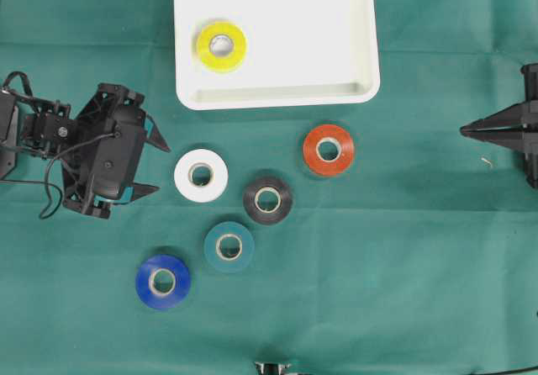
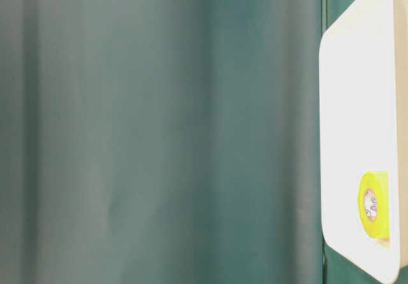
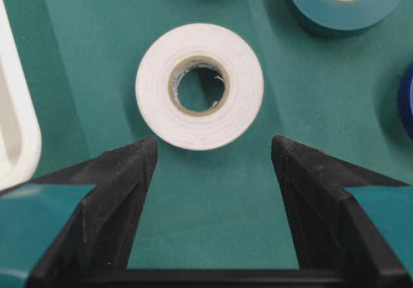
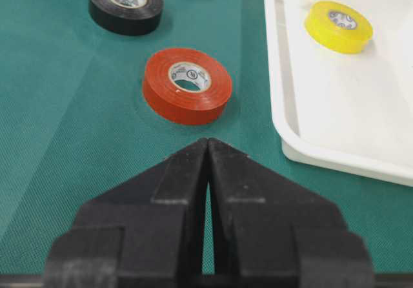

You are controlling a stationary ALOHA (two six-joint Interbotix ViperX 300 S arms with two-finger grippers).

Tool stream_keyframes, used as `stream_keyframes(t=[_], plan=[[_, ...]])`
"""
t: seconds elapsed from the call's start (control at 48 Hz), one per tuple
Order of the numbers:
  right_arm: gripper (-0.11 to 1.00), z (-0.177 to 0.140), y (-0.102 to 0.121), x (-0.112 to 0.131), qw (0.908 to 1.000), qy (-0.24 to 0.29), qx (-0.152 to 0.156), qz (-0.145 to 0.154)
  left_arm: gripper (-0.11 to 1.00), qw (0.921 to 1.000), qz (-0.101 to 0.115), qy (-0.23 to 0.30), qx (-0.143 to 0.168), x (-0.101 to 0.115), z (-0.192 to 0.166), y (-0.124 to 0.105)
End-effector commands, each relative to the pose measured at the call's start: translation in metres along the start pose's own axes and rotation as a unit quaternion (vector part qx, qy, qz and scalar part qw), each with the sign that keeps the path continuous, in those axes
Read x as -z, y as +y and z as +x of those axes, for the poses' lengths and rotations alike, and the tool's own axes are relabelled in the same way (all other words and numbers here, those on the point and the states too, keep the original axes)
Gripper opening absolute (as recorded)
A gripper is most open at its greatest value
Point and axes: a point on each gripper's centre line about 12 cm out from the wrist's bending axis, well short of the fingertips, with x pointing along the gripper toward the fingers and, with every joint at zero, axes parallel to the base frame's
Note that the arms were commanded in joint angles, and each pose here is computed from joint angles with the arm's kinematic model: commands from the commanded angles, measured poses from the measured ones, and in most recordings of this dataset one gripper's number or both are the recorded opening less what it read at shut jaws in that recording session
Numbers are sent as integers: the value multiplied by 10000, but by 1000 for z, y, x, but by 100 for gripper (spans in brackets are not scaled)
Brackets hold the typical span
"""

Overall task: Put the tape into the white case with the left arm.
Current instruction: 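Release the yellow roll in the tray and withdraw the left gripper, then move the left gripper down to the blue roll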

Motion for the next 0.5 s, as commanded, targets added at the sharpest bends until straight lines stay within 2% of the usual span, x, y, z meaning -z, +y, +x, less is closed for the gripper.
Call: stream_keyframes(t=[0.0, 0.229, 0.479], plan=[[-9, 0, 0, 1, 10000, 10, -10, -11, 71, 9999, 9, -155, 2, -7, -4, -1], [-9, 0, 0, 1, 10000, 10, -10, -11, 71, 9996, 172, -176, 155, -9, -4, -14], [-9, 0, 0, 1, 10000, 10, -11, -19, 71, 9970, 554, -198, 497, -11, -4, -43]])
